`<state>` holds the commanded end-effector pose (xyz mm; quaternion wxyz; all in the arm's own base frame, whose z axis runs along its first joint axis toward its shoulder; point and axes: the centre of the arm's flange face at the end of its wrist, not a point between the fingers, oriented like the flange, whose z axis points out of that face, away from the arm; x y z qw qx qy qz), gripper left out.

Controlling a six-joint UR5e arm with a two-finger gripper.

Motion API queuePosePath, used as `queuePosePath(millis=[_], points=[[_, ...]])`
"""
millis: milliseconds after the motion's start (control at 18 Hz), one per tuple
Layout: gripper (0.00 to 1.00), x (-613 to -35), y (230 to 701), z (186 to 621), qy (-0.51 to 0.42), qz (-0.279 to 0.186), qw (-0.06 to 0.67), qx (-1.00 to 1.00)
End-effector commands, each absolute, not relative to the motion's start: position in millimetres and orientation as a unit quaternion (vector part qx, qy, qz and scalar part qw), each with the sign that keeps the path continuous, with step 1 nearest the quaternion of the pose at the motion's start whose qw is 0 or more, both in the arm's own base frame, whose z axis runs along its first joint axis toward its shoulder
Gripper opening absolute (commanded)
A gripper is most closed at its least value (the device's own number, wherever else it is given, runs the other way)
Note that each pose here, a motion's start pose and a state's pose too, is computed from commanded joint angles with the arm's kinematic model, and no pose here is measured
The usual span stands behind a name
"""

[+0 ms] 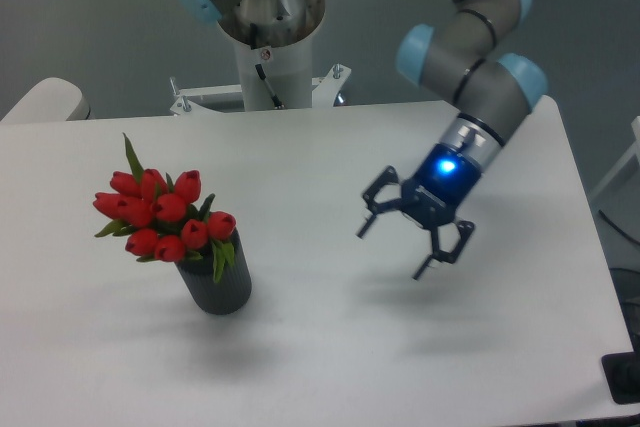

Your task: Insert the flowers into the vase

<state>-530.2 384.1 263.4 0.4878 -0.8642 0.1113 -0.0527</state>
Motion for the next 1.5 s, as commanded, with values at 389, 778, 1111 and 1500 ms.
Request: queuePosePath(millis=[389, 778, 1111, 1500], points=[[1.0, -564, 381, 276, 0.119, 0.012, 0.33, -0.936], [1.0, -565, 428, 284, 0.164, 0.024, 0.198, -0.966], [1.0, -561, 443, 278, 0.198, 0.032, 0.111, -0.973], [1.0, -558, 445, 269, 0.237, 0.042, 0.067, -0.968]])
